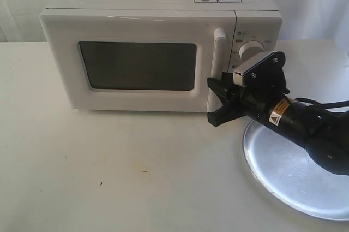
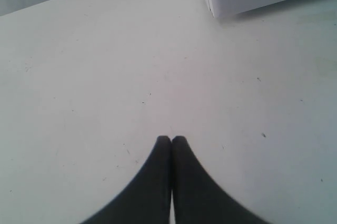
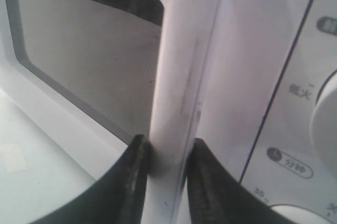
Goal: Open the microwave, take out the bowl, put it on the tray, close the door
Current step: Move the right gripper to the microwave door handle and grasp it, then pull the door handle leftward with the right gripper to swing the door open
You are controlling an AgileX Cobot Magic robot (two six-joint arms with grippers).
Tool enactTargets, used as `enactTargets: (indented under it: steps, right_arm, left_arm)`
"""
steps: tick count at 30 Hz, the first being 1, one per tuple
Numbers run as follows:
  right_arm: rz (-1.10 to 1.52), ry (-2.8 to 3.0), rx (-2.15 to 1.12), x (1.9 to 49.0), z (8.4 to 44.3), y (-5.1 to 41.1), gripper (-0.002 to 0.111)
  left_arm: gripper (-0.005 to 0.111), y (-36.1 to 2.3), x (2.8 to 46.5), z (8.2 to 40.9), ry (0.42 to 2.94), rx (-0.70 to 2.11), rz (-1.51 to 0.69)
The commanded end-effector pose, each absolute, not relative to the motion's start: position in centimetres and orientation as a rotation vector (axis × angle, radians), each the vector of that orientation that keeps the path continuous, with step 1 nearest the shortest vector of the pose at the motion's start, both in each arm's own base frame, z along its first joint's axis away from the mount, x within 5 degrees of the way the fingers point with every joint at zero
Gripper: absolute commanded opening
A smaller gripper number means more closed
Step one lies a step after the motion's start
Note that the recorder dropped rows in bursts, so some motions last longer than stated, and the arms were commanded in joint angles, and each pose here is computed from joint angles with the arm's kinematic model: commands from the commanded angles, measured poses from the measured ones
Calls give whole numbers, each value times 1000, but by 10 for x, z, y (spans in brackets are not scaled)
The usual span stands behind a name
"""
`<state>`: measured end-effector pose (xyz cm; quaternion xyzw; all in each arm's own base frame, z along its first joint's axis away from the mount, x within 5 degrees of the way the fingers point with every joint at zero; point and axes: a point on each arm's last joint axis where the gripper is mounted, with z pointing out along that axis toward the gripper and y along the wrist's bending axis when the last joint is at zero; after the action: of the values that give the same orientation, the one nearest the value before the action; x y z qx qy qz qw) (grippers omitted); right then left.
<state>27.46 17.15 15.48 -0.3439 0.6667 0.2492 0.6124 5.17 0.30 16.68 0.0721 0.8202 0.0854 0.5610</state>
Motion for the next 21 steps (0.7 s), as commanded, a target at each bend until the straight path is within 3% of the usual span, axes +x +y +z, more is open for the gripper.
enactTargets:
  steps: [1,21]
  right_arm:
    - [844,1130,-1273,219,162,217,0]
    - [838,1034,-1392,209,159,220,0]
  left_arm:
    - [0,3,52,166,1930,170,194]
    - [0,3,52,166,1930,170,194]
